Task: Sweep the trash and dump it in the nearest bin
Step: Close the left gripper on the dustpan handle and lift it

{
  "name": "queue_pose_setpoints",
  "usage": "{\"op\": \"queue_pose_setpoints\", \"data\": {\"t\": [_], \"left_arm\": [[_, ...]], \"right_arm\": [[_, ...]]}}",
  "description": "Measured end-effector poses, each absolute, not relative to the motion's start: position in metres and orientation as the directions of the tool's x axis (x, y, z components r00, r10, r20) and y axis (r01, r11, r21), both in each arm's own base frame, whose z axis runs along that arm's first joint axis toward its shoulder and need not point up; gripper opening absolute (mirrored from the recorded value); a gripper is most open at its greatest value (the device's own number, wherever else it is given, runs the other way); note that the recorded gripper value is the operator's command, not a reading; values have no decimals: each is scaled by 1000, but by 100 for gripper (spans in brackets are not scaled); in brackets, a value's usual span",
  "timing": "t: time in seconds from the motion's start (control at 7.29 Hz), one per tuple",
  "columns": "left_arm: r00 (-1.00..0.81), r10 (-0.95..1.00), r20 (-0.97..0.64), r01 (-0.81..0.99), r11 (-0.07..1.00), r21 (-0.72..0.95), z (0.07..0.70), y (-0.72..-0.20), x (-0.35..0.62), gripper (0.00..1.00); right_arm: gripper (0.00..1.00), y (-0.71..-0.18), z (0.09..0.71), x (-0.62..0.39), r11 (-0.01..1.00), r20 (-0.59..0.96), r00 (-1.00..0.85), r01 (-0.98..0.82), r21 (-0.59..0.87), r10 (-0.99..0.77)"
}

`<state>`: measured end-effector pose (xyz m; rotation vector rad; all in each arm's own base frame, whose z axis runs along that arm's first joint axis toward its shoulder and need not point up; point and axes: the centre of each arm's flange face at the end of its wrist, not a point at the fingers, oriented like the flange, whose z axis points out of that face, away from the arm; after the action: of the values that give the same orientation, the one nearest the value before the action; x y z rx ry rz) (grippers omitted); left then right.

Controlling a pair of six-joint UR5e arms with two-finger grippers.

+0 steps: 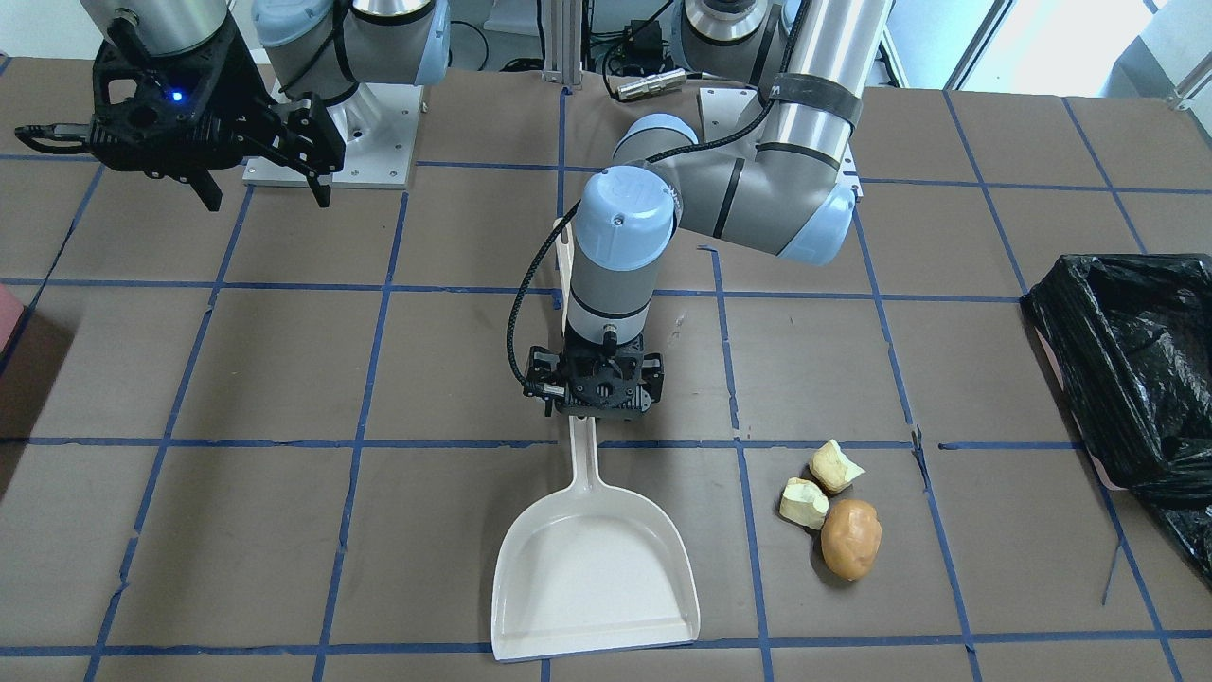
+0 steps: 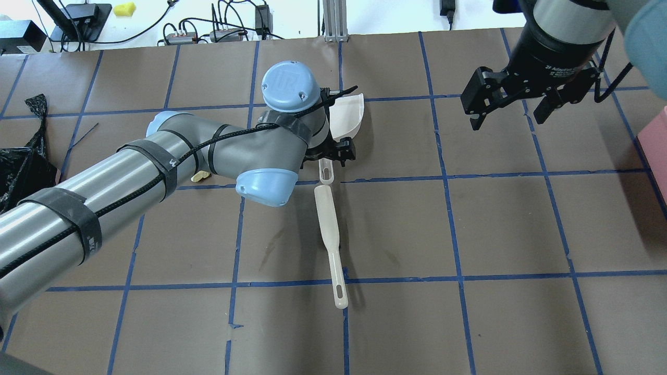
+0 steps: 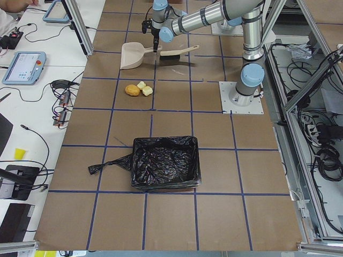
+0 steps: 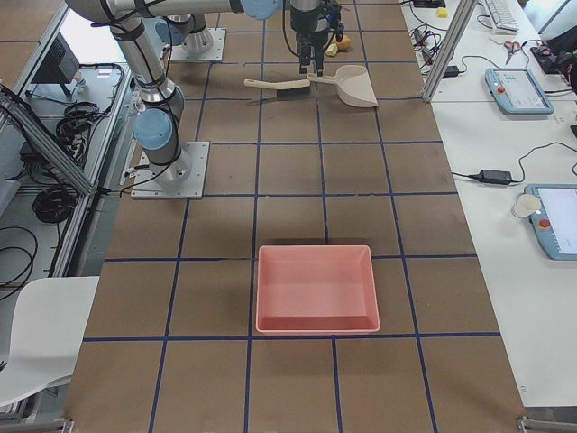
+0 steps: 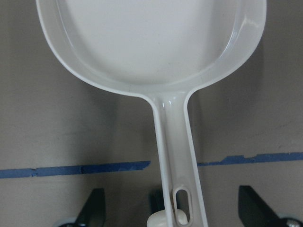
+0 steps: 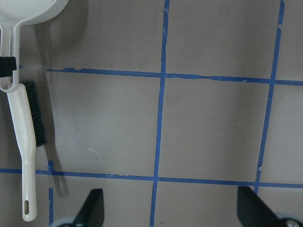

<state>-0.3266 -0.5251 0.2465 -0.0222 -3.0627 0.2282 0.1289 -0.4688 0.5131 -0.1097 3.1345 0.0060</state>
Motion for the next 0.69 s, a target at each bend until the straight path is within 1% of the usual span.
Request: {"op": "queue_pose_setpoints", "data": {"t": [0.14, 0.27, 0.41, 0.69], "left_arm": [[-997, 16, 70, 6, 989, -148, 239, -524, -327, 84], [-998, 15, 69, 5, 990, -143, 234, -524, -328, 71], [-998, 15, 68, 5, 990, -140, 230, -524, -328, 64], [-998, 17, 67, 8, 990, -137, 228, -524, -329, 38]], "right_arm": [[100, -469, 513, 129, 998, -9, -998, -70, 3, -70], [100, -469, 513, 129, 998, -10, -998, -69, 3, -69], [100, -469, 513, 130, 998, -11, -998, -70, 3, -69], [100, -469, 513, 130, 998, -11, -997, -70, 3, -70]]}}
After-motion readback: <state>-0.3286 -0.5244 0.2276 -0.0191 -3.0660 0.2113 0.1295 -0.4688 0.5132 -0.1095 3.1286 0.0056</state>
